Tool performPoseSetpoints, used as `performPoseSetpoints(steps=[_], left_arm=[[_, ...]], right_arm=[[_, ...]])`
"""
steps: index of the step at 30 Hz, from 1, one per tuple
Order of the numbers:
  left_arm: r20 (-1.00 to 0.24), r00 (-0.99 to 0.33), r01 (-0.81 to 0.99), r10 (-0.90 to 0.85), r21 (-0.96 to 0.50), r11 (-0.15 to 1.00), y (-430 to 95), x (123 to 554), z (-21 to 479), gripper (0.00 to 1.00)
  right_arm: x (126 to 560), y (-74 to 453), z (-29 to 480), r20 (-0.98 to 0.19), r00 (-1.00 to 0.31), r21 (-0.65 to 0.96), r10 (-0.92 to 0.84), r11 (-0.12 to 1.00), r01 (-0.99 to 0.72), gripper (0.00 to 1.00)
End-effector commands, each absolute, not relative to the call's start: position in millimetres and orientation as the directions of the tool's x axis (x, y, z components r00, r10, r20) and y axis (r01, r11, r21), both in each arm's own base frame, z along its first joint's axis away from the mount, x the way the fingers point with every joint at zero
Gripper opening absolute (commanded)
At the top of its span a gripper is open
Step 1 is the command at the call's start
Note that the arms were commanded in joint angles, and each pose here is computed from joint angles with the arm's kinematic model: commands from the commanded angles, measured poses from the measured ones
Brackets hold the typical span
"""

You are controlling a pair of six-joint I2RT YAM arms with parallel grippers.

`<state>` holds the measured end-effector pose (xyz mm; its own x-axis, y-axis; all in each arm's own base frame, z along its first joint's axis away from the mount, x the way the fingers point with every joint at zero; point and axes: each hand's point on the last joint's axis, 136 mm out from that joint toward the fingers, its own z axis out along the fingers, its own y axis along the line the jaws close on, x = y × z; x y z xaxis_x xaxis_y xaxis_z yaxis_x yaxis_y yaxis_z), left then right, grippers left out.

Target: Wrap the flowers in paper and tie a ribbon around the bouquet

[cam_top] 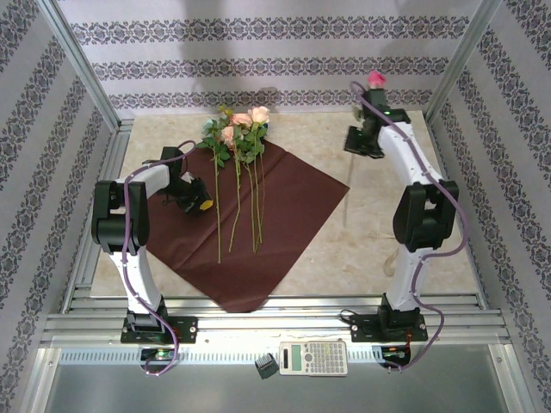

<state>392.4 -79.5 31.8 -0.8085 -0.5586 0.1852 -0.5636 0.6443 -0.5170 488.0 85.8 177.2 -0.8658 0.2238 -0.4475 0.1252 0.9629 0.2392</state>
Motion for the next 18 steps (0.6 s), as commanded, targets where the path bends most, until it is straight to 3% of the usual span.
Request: performPoseSetpoints(steps=[1, 6, 14, 15, 18], left_arm=[[0.192, -0.803, -0.571, -0.564, -0.517, 0.638, -77.1, 393.0, 29.2, 0.01], [0.192, -0.805, -0.57, -0.561, -0.513, 0.642, -76.9, 392.5, 27.7, 0.01], [0.189, -0.805, -0.568, -0.563, -0.519, 0.639, -77.2, 396.3, 28.6, 0.01], [0.189, -0.804, -0.569, -0.564, -0.519, 0.638, -77.1, 396.7, 28.6, 0.01], [0.189, -0.806, -0.566, -0.56, -0.52, 0.639, -77.6, 397.3, 29.2, 0.01]], right_arm=[[476.2, 201.8, 189.4, -0.436, -0.883, 0.434, 0.176, 0.9, -0.035, 0.0], [470.4, 332.4, 206.9, -0.462, -0.88, 0.55, 0.112, 0.815, -0.185, 0.0], [491.8, 420.8, 153.3, -0.356, -0.929, 0.644, 0.099, 0.746, -0.168, 0.0], [492.8, 425.2, 142.1, -0.329, -0.94, 0.655, 0.091, 0.739, -0.158, 0.02], [490.4, 414.7, 123.9, -0.3, -0.953, 0.606, 0.047, 0.781, -0.153, 0.35]])
